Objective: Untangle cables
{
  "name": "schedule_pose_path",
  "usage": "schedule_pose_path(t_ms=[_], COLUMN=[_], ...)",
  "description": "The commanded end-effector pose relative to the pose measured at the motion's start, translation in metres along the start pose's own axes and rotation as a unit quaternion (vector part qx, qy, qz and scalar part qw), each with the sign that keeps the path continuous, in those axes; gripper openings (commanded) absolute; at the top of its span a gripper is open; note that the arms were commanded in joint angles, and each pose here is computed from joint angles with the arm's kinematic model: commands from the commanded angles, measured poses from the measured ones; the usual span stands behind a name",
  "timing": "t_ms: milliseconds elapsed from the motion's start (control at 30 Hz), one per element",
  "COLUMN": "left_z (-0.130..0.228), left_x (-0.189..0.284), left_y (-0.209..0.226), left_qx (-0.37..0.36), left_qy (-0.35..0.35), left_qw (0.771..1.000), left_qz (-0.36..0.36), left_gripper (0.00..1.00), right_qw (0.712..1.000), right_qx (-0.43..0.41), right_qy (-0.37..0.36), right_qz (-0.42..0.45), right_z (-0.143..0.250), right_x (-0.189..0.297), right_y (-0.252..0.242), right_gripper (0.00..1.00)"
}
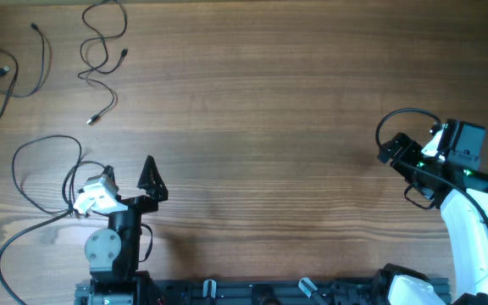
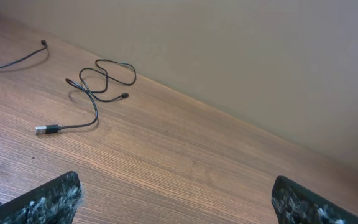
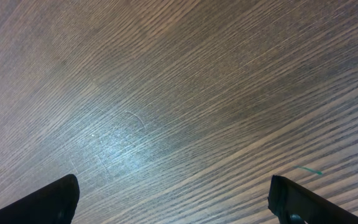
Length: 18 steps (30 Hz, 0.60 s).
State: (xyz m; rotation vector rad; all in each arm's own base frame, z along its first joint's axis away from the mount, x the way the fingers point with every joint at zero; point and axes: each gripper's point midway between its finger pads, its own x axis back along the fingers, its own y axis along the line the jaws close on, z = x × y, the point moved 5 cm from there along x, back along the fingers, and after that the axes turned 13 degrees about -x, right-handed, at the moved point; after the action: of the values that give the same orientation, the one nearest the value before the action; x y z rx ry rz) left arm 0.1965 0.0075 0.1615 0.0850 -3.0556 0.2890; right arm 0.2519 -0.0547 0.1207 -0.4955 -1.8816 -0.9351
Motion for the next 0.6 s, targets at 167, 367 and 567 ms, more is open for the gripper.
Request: schedule_pose_path(t_ms=[167,367,567], left_z=[0.003,0.003,0.003], left_x=[-0.001,-0.001,-0.001], left_y=[-0.001,-0.001,-0.001], left_qx=[-0.015,-0.015,-0.015], left_qy=[0.006,0.006,0.006], left_qw=[1.0,1.0,1.0], left_qz=[0.005,0.005,0.005], left_gripper=[1.0,1.0,1.0], right_qw=[1.0,0.994,0.95], right_qx=[0.001,-0.01,0.064], right_qy=[-0.023,-0.058,-0.12], right_qz=[-0.008,-0.094,-0.283], right_z=[-0.01,-0.028,-0.056], right_x=[0.006,0.011,0.041], right_y=[0.006,0.034,0.095], right_gripper=[1.0,1.0,1.0])
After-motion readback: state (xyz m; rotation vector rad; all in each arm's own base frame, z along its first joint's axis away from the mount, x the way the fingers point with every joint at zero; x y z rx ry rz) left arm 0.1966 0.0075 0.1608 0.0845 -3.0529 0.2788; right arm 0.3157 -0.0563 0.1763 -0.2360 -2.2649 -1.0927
